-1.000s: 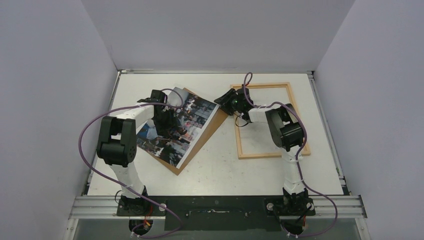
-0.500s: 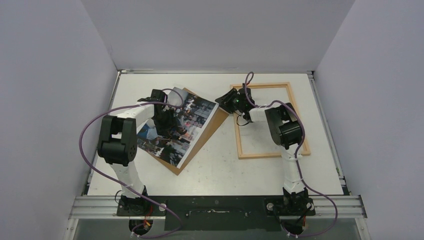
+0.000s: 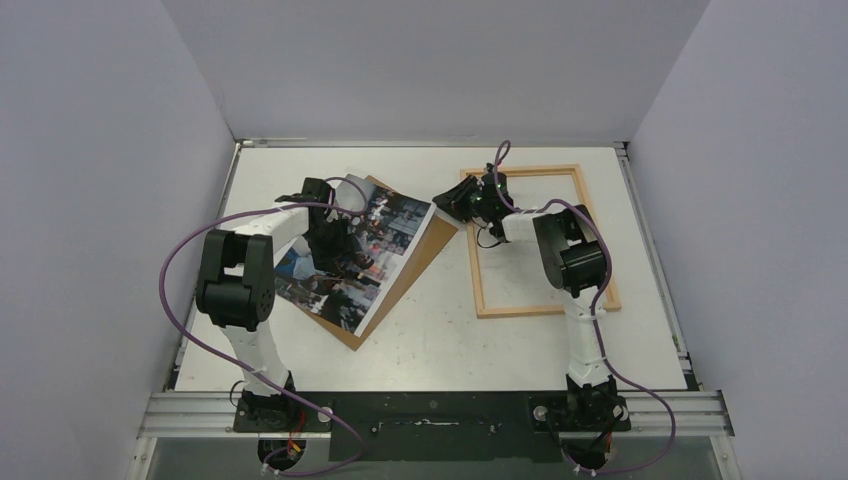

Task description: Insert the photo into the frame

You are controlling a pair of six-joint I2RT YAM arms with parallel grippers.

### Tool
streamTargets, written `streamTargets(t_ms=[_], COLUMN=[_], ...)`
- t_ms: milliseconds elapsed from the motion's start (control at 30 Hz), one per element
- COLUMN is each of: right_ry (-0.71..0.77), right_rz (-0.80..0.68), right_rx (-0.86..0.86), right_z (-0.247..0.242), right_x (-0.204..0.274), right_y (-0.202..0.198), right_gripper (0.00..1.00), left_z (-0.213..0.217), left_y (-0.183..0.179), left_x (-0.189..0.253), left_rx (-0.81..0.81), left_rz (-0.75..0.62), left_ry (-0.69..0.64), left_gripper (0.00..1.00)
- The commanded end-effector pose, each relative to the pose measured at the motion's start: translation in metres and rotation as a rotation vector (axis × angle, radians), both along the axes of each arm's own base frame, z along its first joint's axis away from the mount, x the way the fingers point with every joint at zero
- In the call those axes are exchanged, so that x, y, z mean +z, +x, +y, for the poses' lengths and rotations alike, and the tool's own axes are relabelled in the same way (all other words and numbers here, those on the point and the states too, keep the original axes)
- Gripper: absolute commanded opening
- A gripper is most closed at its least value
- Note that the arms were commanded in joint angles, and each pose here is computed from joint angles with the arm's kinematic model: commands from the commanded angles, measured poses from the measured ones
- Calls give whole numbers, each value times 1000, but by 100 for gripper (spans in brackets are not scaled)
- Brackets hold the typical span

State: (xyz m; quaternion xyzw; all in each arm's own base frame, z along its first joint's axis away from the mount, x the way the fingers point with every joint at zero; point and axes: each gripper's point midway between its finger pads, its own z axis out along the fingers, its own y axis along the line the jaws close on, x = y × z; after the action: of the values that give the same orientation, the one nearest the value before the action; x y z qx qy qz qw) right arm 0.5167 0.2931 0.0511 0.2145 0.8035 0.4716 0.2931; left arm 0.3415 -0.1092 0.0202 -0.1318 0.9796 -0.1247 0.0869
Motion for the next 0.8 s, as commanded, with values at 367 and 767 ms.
streamTargets(t_ms=[367, 767], right_ry=[41, -166], right_rz=[-164, -286], right_rx=[27, 50], right_z=[11, -9], right_x=[39, 96], right_y=[17, -3], right_gripper=[6, 0], left_z=[0, 2], left_y=[-6, 18], left_x=[-24, 39], left_rx=[-19, 2], left_rz=[42, -89], left_ry=[7, -1], left_gripper=[55, 69])
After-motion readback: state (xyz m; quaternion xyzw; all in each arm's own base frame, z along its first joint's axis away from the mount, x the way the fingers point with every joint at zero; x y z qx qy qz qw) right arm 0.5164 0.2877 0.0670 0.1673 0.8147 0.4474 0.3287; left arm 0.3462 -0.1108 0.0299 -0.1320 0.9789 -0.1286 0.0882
